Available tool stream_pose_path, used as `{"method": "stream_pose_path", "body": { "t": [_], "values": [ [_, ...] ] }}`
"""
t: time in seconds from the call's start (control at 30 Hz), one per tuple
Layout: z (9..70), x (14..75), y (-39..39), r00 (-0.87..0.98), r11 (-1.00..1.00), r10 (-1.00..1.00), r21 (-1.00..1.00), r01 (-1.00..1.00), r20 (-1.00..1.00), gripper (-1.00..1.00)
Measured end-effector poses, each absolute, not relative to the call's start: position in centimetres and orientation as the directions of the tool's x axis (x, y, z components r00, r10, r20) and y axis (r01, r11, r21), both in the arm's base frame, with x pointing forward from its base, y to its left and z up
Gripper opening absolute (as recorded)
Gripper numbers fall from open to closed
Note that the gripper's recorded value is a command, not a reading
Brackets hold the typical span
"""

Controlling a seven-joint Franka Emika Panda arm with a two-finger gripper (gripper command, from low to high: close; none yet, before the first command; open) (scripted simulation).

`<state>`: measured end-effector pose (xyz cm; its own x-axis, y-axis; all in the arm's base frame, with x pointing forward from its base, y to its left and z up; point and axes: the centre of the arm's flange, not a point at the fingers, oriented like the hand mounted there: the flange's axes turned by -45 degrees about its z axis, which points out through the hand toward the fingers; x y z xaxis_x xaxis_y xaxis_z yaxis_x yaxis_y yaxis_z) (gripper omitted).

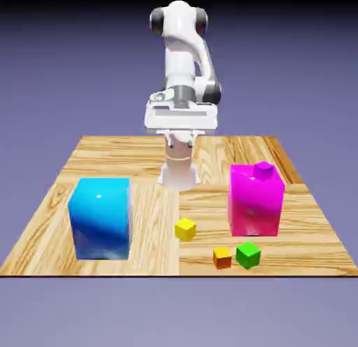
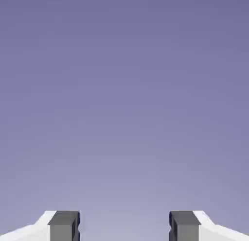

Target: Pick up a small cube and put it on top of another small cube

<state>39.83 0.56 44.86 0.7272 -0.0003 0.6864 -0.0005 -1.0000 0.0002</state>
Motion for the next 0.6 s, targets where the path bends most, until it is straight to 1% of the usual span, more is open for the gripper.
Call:
{"method": "stream_pose_path", "body": {
  "t": [0.17,0.3,0.43,0.6],
  "values": [
    [40.3,43.3,1.0,0.808,-0.973,-0.231,-0.116,-0.201,0.542,0.00],
    [36.1,45.6,1.4,0.818,-0.908,-0.418,-0.184,-0.375,0.395,0.00],
    [31.6,47.4,2.1,0.774,-0.805,-0.591,-0.222,-0.550,0.226,0.00],
    [26.1,49.1,3.2,0.640,-0.624,-0.768,-0.216,-0.751,-0.005,0.00]
  ]
}}
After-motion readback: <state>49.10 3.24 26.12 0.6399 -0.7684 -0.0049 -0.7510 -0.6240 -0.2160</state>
